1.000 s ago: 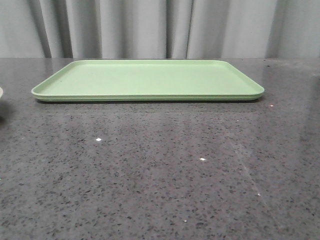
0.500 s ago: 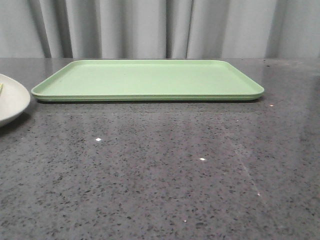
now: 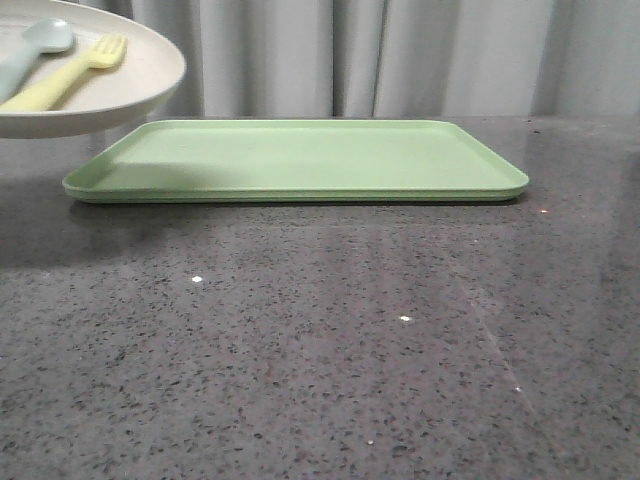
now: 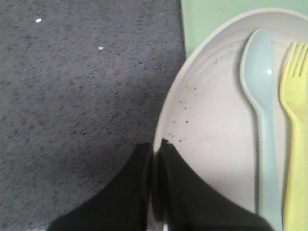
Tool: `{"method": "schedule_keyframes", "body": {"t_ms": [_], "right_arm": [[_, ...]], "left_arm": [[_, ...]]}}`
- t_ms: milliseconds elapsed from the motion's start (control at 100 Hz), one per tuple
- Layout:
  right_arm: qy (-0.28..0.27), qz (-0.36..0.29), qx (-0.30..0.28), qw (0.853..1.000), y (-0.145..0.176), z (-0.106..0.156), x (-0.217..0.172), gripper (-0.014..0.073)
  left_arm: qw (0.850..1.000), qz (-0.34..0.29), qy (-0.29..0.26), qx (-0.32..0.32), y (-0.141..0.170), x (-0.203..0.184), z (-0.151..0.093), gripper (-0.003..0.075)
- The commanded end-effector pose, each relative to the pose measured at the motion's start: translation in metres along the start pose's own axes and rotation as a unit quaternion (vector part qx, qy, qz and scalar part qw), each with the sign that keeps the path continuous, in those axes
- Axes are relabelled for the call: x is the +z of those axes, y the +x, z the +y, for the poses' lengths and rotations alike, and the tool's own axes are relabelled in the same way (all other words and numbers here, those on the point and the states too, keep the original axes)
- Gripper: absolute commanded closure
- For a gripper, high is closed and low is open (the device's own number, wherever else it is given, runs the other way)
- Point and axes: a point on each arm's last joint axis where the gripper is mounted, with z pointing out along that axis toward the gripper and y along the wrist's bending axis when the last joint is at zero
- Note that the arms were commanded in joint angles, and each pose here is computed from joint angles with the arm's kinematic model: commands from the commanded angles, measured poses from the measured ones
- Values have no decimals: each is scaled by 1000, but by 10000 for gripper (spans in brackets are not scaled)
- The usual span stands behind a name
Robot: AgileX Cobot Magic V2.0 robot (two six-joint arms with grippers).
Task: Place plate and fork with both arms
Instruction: 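Lift the plate with the left gripper and carry it over the tray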
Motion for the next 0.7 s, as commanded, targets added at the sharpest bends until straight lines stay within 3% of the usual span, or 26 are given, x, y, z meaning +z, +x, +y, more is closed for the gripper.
{"method": "schedule_keyframes", "body": {"t_ms": [0,690], "right_arm": [[-5,-49,-3,999,-17,2,-4,170],[-4,-48,-3,999,-16,1,-4,170]], "left_arm": [[998,-54,32,-10,-19,-4,-21,741],[987,-58,148,-16,-73,95,-145,741]]}}
